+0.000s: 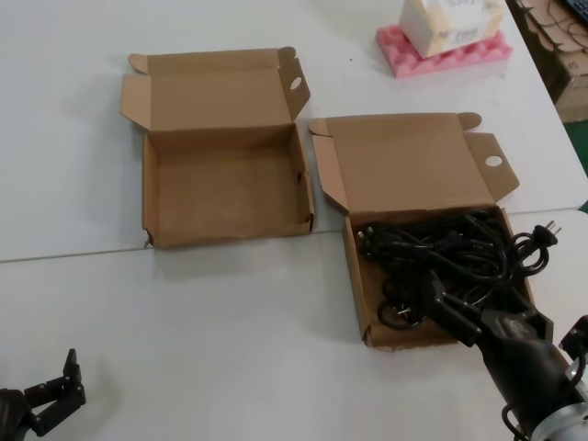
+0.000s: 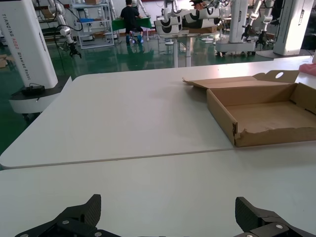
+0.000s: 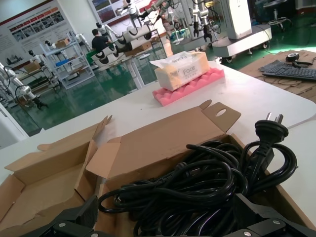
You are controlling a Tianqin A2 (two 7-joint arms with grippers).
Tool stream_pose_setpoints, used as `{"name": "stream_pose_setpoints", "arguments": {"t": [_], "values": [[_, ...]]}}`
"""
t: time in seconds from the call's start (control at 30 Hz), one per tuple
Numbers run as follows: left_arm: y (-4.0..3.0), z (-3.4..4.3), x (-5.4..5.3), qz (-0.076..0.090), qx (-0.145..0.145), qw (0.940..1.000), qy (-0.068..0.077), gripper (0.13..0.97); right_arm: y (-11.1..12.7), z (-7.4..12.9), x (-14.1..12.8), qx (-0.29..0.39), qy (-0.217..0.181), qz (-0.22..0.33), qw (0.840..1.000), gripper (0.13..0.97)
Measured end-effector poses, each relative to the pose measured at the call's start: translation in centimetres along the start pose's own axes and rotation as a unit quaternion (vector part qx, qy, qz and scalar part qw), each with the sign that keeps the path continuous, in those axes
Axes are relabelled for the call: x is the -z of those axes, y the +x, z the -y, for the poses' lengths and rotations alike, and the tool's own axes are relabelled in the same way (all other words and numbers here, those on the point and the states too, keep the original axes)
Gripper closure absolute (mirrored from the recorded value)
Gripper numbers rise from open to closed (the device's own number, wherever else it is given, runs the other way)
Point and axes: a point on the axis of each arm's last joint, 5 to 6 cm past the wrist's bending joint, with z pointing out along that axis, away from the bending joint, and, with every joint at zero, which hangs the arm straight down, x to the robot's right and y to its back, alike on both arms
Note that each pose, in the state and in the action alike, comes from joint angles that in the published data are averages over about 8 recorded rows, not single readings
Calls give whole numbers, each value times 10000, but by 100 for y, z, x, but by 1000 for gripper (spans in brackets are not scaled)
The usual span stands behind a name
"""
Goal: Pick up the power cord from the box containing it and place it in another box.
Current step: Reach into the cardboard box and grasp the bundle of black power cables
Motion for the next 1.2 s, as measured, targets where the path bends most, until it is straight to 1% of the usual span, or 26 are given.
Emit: {"name": "stream_pose_setpoints", "arguments": {"t": [0.73,0.83,0.93,1.07,1.2], "values": [[0,0,0,0,0,10000,0,132,0,0,0,0,0,0,10000,130],[0,0,0,0,0,10000,0,134,-4,25,7,73,15,30,10000,130],[0,0,0,0,0,10000,0,138,-9,126,21,267,70,136,9995,130],[0,0,0,0,0,10000,0,142,-6,370,27,578,168,343,9976,130],[0,0,0,0,0,10000,0,151,38,606,-19,789,171,434,9958,130]]}}
